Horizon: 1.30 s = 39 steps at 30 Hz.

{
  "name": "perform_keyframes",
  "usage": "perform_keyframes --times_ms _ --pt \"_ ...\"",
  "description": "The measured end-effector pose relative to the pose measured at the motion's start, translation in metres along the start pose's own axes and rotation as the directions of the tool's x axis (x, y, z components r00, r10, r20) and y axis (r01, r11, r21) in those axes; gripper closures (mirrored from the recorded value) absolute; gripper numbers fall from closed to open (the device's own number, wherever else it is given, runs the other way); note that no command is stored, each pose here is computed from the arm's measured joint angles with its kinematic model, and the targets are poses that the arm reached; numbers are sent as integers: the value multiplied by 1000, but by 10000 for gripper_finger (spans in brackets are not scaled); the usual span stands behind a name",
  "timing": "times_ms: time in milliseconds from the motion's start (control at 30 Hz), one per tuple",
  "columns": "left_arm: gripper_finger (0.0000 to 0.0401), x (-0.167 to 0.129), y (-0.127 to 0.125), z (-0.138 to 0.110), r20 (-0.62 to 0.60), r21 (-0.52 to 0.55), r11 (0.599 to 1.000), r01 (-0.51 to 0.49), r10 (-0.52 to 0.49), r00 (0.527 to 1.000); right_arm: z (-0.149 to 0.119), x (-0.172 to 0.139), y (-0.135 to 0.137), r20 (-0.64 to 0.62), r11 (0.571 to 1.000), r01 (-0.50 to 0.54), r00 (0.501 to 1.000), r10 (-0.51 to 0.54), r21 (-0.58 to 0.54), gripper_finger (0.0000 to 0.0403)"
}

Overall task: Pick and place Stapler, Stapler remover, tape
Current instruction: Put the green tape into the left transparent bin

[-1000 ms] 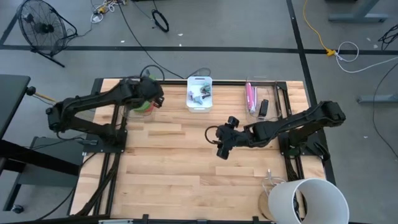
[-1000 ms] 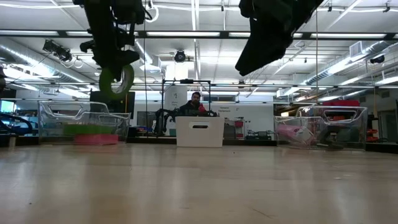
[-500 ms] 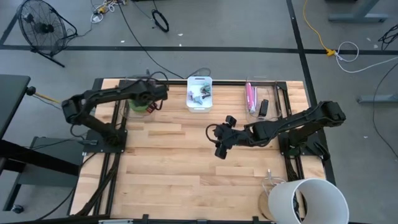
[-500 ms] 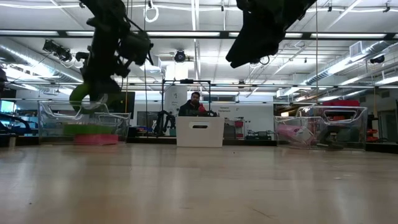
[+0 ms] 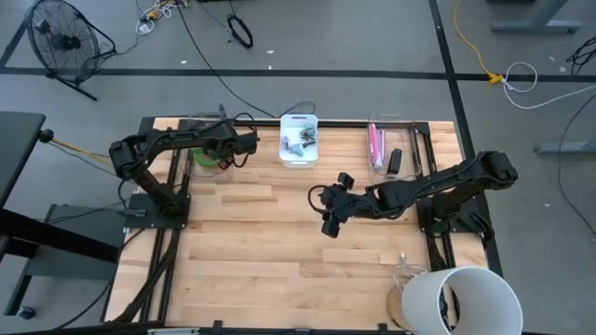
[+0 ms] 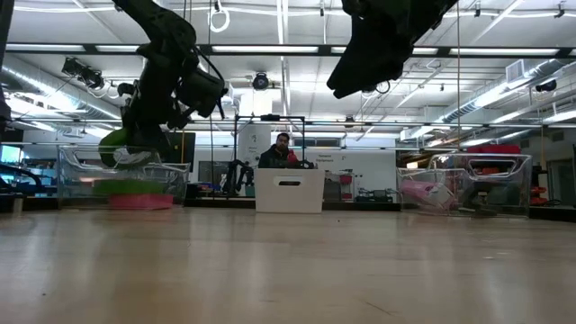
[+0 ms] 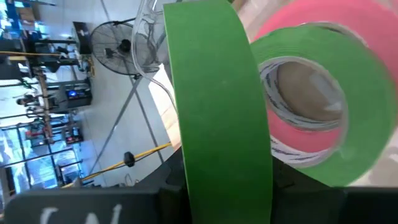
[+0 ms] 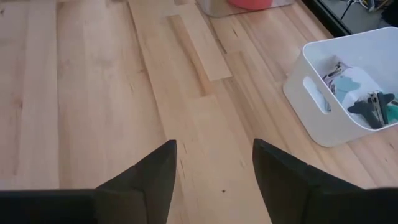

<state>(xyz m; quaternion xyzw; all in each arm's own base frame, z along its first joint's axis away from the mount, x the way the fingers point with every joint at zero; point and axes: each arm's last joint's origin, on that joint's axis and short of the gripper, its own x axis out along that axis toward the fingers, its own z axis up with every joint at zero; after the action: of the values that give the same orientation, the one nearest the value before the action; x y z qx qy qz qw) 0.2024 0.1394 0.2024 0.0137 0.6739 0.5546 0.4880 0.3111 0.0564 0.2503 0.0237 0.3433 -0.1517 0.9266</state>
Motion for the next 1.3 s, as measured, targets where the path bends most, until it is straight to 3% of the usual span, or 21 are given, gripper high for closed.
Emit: perform_keyframes --times_ms 267,467,600,867,1133,1300 --pt "299 0 -1 -1 -13 14 1000 27 -27 1000 0 0 0 0 1000 0 1000 0 0 195" --pt "213 0 -1 -1 -9 19 1000 19 -19 1000 0 0 0 0 1000 1 1000 -1 0 195" --pt "189 0 -1 0 -4 18 1000 13 -12 1000 0 0 0 1 1000 1 1000 -1 0 195" --pt "200 -5 6 1 14 30 998 -48 48 999 0 0 0 1 1000 2 1000 -2 0 195" --pt "224 -27 13 10 -1 14 994 104 -104 995 0 0 0 2 1000 2 1000 -2 0 195" --pt "225 -49 21 14 40 23 993 116 -117 992 0 0 0 1 1000 2 1000 -2 0 195"
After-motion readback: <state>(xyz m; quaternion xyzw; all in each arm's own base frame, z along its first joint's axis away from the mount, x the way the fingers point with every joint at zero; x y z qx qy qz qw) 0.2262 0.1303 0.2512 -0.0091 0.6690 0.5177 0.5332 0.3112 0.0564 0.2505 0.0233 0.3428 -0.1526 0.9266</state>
